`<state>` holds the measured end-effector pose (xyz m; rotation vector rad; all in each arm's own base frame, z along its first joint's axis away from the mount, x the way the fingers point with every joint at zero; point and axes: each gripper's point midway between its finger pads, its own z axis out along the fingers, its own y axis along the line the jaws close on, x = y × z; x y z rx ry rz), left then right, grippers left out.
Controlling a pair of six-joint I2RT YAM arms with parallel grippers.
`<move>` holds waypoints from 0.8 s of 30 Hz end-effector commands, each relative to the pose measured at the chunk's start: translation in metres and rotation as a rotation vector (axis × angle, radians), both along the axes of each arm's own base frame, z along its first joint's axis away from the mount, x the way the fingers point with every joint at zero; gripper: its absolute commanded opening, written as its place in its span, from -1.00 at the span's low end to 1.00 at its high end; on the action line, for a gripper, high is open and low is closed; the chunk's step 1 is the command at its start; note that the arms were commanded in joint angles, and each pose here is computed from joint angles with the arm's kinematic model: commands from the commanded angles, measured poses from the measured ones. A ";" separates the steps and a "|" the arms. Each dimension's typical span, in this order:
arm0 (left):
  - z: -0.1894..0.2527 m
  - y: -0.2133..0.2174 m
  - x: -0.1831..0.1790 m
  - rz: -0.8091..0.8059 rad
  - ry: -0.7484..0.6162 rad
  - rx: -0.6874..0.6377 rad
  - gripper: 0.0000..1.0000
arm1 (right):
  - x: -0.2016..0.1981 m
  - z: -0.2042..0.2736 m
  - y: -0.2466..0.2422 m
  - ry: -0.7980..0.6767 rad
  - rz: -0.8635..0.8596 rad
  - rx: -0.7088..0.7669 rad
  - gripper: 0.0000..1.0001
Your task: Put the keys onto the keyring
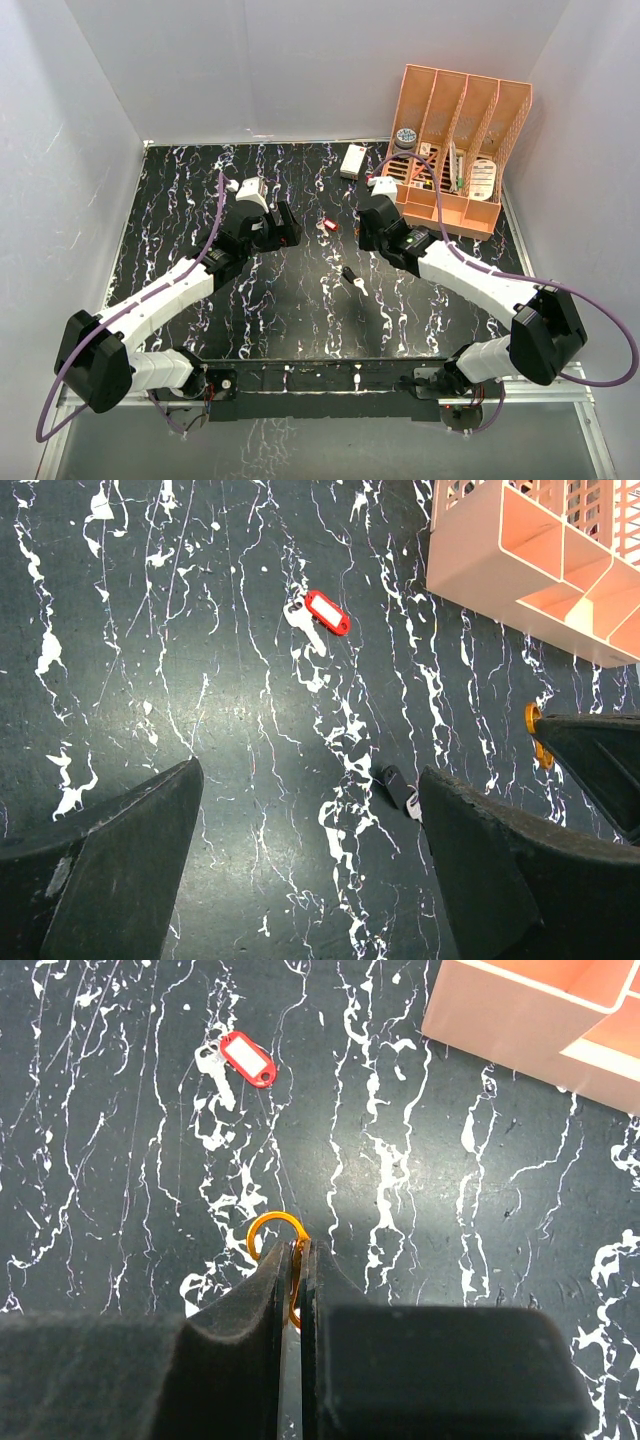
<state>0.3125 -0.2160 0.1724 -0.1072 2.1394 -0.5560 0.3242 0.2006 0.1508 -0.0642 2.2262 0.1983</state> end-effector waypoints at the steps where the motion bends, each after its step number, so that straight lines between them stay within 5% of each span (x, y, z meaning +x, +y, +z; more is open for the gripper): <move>1: 0.007 -0.003 0.000 -0.012 -0.015 -0.004 0.78 | 0.010 0.029 0.006 -0.052 -0.006 0.013 -1.00; 4: 0.005 -0.002 -0.001 -0.014 -0.009 0.003 0.97 | 0.009 0.032 0.004 -0.042 -0.008 -0.003 -1.00; 24: 0.000 -0.008 0.000 -0.045 0.000 0.013 0.97 | -0.002 0.039 -0.010 0.100 -0.008 -0.148 -1.00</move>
